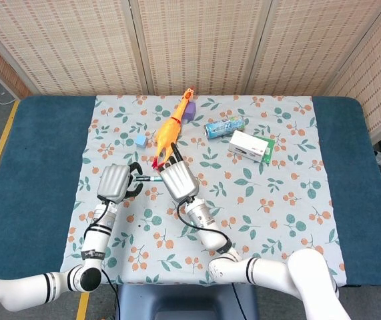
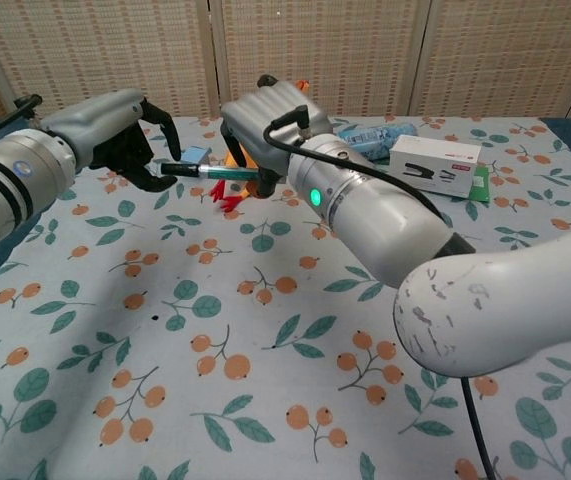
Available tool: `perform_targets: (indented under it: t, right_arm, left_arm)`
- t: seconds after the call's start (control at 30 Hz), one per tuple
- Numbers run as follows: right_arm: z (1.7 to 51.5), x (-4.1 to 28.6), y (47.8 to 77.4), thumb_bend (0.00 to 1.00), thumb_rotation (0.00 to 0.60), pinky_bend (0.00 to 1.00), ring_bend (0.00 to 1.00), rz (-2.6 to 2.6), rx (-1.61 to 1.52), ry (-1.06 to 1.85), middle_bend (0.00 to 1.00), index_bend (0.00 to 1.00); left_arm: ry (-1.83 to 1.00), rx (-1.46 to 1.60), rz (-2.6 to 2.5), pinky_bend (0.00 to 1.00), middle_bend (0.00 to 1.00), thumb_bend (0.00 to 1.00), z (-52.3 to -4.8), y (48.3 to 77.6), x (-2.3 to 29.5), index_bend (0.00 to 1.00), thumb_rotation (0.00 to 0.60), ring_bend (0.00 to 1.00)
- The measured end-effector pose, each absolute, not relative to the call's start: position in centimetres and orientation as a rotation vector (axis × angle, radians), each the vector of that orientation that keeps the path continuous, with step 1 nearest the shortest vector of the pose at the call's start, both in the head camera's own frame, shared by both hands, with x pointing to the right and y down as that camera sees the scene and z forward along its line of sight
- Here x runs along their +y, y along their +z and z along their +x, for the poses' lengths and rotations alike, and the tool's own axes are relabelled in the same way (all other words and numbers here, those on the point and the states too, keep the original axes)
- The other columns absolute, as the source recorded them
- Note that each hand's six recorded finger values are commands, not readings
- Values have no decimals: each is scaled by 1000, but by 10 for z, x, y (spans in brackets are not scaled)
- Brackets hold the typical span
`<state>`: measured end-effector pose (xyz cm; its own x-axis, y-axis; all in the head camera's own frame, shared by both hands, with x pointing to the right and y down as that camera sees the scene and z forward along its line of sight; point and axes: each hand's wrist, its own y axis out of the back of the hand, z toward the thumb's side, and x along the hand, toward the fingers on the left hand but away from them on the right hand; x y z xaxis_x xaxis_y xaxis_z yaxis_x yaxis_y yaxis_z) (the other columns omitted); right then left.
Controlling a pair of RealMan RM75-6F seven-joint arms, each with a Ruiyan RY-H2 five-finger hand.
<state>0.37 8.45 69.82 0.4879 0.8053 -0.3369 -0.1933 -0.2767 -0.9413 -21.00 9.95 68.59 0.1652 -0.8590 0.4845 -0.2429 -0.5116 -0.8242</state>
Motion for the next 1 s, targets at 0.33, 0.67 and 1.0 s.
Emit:
perform_targets:
  t: [0.33, 0.67, 1.0]
  right_arm:
    - [0, 87, 698, 377, 600, 8, 328, -1571, -553, 1058, 718, 796]
    - [-4, 90, 698, 376, 600, 8, 328, -1582, -554, 1053, 718, 796]
    - [-3, 90, 699, 376, 600, 8, 328, -1583, -555, 1053, 718, 796]
  left_arm:
    - [-1348, 1069, -1880, 898, 957, 290, -207, 687, 99, 505, 600, 759]
    - [-1354, 1044, -1891, 898, 956, 308, -204, 689, 101, 507, 600, 759]
    - [-1371, 1016, -1884, 897, 957, 321, -209, 690, 99, 511, 600, 759]
